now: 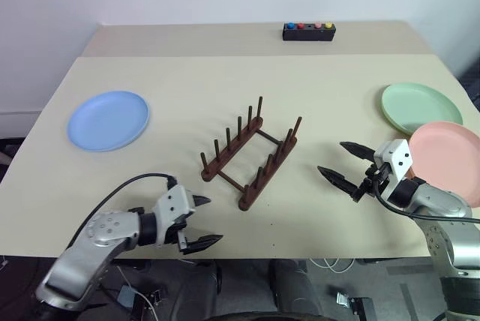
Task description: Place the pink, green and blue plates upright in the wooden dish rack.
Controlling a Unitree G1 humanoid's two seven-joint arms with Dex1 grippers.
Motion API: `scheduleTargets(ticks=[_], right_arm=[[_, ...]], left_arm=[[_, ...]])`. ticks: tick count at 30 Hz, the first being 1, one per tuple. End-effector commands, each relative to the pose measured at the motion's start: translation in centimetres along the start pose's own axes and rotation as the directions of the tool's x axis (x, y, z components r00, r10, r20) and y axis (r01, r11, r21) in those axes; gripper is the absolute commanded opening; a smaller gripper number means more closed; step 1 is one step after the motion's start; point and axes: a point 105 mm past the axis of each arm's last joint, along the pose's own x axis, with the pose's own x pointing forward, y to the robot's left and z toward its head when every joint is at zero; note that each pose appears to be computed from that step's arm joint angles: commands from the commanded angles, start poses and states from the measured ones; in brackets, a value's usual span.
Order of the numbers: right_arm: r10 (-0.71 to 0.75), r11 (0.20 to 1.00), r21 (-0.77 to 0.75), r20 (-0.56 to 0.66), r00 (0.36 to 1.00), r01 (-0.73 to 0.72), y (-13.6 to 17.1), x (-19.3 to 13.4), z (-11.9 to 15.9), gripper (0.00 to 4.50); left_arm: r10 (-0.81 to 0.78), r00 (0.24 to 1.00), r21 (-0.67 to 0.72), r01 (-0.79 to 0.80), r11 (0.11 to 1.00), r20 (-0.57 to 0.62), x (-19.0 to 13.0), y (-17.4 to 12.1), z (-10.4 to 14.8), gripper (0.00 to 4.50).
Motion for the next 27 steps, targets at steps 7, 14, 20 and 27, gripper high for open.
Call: scheduleTargets(ticks=[7, 14, 20, 27], right_arm=[[0.096, 0.995, 0.014, -0.007, 0.995, -0.096, 2.3, -1.1, 1.4, 4.47], [0.094, 0.996, 0.009, -0.002, 0.996, -0.094, 2.0, -0.6, 1.2, 4.5], [0.1, 0.995, 0.002, 0.001, 0.995, -0.1, 1.9, -0.5, 1.3, 4.5], [0.107, 0.994, -0.004, 0.009, 0.994, -0.107, 1.7, -0.4, 1.3, 4.5]], left_arm=[[0.138, 0.99, -0.052, -0.137, 0.989, 0.02, 3.6, 1.0, -0.3, 4.5], [0.183, 0.981, -0.109, -0.177, 0.978, 0.057, 4.7, 1.5, -0.1, 3.68], [0.219, 0.974, -0.104, -0.212, 0.972, 0.059, 4.8, 2.0, -0.2, 0.73], [0.236, 0.97, -0.053, -0.234, 0.971, 0.057, 4.6, 2.8, -0.1, 0.7]])
